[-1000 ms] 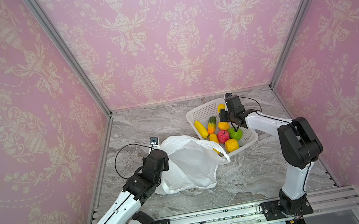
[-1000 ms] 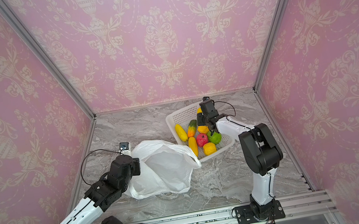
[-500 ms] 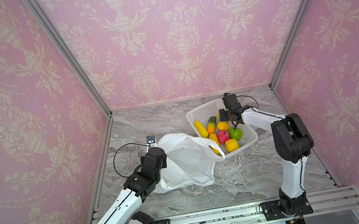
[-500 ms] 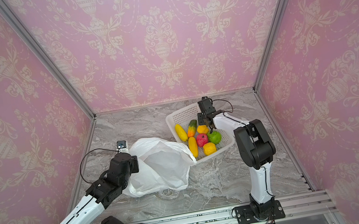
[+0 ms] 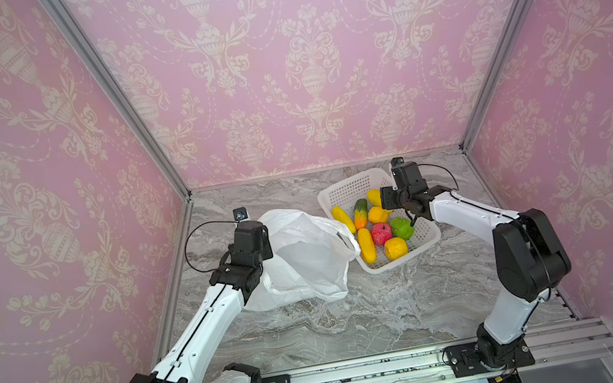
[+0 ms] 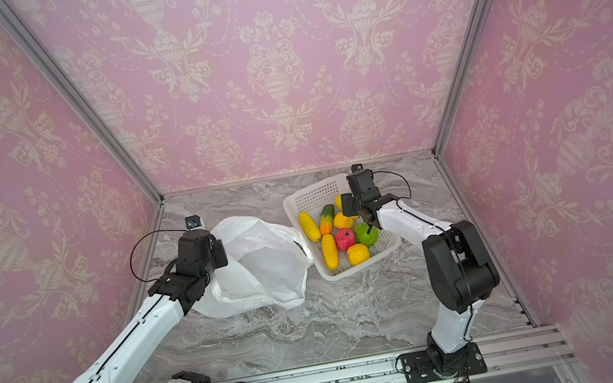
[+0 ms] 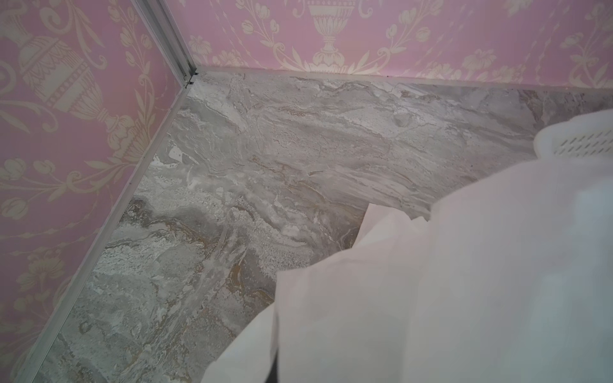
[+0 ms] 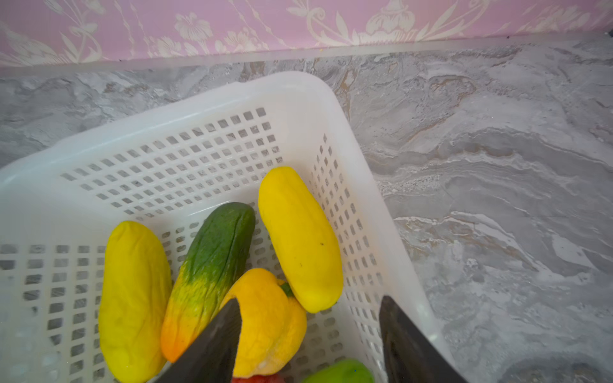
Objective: Untie the knot of the plastic bag and take out the fruit
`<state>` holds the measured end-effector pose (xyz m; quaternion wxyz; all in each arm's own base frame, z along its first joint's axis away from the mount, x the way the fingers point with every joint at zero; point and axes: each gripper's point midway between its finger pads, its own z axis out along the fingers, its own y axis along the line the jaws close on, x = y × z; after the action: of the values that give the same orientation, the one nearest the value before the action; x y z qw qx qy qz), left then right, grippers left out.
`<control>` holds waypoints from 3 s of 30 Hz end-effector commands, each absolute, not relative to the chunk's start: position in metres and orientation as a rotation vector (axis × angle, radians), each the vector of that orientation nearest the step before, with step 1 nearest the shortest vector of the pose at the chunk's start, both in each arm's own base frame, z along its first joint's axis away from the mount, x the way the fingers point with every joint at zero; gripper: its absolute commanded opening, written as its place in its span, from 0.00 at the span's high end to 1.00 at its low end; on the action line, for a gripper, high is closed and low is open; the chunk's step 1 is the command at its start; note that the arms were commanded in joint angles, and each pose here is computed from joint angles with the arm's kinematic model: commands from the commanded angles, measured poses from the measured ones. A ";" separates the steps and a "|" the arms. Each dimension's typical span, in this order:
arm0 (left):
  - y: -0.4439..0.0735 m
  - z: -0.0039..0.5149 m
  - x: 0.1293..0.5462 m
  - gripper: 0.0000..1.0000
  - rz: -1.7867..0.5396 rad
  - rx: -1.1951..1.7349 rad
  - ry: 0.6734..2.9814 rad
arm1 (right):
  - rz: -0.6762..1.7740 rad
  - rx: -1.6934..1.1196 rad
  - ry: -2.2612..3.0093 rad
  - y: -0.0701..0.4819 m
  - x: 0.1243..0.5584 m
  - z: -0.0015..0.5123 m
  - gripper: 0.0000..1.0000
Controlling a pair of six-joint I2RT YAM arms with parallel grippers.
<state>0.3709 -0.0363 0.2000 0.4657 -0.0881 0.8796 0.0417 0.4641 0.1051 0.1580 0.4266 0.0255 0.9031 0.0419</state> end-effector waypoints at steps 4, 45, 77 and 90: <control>-0.025 0.248 0.435 1.00 0.162 -0.241 2.091 | 0.147 0.077 2.137 0.097 0.439 0.190 0.26; -0.019 0.235 0.362 0.01 -0.141 -0.130 2.085 | 0.044 0.577 2.041 -0.062 0.359 0.224 0.00; -0.090 0.223 0.394 0.01 -0.403 -0.063 2.214 | -0.131 0.485 1.832 -0.091 0.400 0.162 0.00; -0.017 0.254 0.345 0.01 -0.190 -0.227 1.781 | -0.036 0.419 1.834 -0.073 0.411 0.153 0.00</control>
<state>0.3395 -0.0361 0.2265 0.5642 -0.0792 0.8135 -0.1166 0.4054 -0.0817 0.1453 0.5788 0.1945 0.7911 -0.0365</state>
